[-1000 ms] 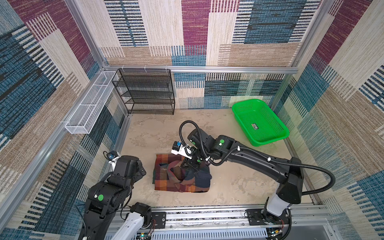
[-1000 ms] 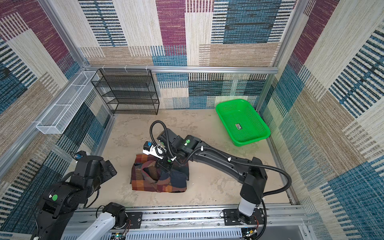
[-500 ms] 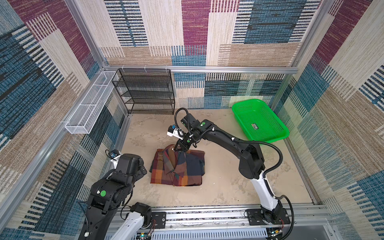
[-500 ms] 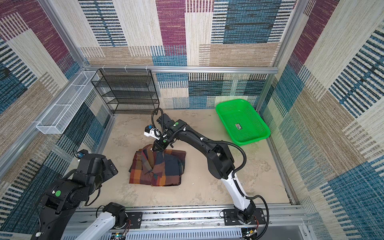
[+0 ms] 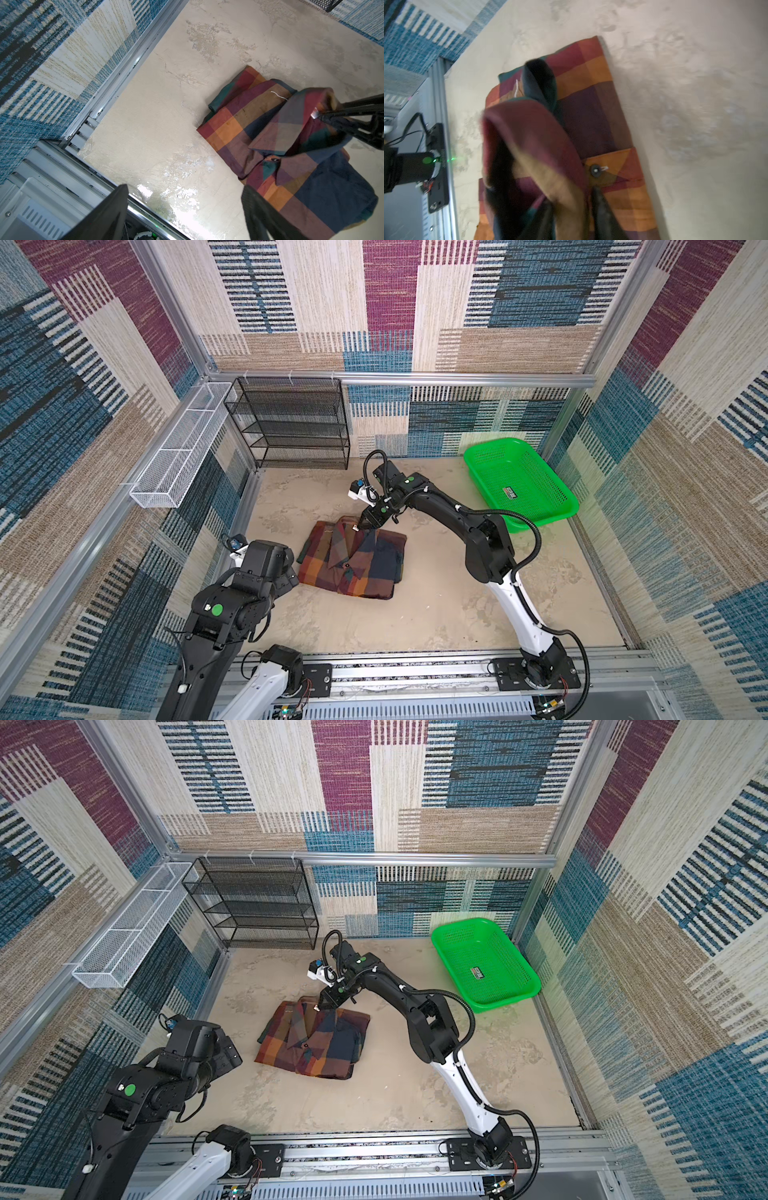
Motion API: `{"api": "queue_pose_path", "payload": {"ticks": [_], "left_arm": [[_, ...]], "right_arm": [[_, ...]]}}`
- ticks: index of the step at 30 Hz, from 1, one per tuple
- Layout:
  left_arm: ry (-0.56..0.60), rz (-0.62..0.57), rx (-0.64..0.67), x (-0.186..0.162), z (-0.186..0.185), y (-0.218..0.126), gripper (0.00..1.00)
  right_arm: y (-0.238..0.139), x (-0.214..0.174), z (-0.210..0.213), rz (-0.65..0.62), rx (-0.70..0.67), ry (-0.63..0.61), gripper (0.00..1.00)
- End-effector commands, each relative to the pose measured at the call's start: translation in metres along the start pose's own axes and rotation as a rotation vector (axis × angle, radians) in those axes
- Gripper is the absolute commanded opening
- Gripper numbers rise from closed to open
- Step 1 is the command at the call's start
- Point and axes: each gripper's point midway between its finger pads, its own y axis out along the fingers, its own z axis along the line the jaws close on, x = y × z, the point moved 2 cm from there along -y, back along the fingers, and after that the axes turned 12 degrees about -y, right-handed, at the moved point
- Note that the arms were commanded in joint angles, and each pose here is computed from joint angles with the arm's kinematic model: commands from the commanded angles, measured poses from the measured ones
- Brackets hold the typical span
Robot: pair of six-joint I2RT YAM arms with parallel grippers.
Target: Fold and stack the long sleeve shirts
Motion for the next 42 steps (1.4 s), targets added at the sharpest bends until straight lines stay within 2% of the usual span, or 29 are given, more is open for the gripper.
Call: {"api": "queue_pose_path", "payload": {"ticks": [1, 4, 6, 7, 9, 12, 14, 18, 20, 24, 29, 32, 34, 37, 39, 42], "left_arm": [[0.028, 0.03, 0.0, -0.003, -0.007, 0.006, 0.89], [0.049, 0.083, 0.028, -0.009, -0.014, 0.016, 0.89], [0.048, 0.118, 0.014, -0.015, -0.022, 0.023, 0.89], [0.045, 0.133, 0.006, -0.017, -0.026, 0.026, 0.9], [0.048, 0.16, 0.004, -0.02, -0.033, 0.033, 0.9], [0.072, 0.213, 0.019, -0.024, -0.047, 0.05, 0.9], [0.084, 0.272, 0.017, -0.027, -0.058, 0.064, 0.91], [0.1, 0.349, 0.037, -0.021, -0.075, 0.093, 0.9], [0.098, 0.382, 0.058, -0.014, -0.081, 0.101, 0.89], [0.114, 0.36, 0.105, 0.003, -0.091, 0.118, 0.89], [0.122, 0.431, 0.18, 0.001, -0.097, 0.156, 0.86], [0.132, 0.453, 0.221, 0.0, -0.095, 0.169, 0.85], [0.1, 0.474, 0.189, -0.003, -0.095, 0.174, 0.84], [0.067, 0.481, 0.166, -0.003, -0.092, 0.177, 0.84], [0.059, 0.486, 0.162, -0.004, -0.09, 0.178, 0.84], [0.053, 0.493, 0.148, -0.008, -0.089, 0.179, 0.84]], "right_arm": [[-0.006, 0.011, -0.008, -0.024, -0.059, 0.032, 0.49], [-0.027, 0.024, -0.005, -0.084, -0.11, 0.075, 0.54], [-0.047, 0.031, -0.001, -0.143, -0.167, 0.111, 0.73], [-0.06, 0.034, -0.001, -0.169, -0.212, 0.14, 0.74], [-0.084, 0.024, 0.001, -0.194, -0.303, 0.238, 0.75], [-0.118, 0.003, 0.03, -0.261, -0.307, 0.327, 0.76], [-0.119, -0.028, 0.054, -0.261, -0.236, 0.367, 0.76], [-0.113, -0.089, 0.076, -0.205, -0.208, 0.454, 0.76], [-0.103, -0.106, 0.086, -0.191, -0.153, 0.471, 0.74], [-0.087, -0.118, 0.099, -0.199, -0.073, 0.46, 0.72], [-0.067, -0.112, 0.101, -0.193, 0.001, 0.431, 0.61], [-0.06, -0.102, 0.105, -0.204, 0.033, 0.386, 0.39], [-0.058, -0.095, 0.106, -0.218, 0.048, 0.351, 0.23], [-0.063, -0.081, 0.103, -0.239, 0.031, 0.292, 0.05], [-0.071, -0.07, 0.098, -0.267, -0.005, 0.255, 0.0], [-0.073, -0.066, 0.08, -0.276, -0.03, 0.256, 0.0]]}}
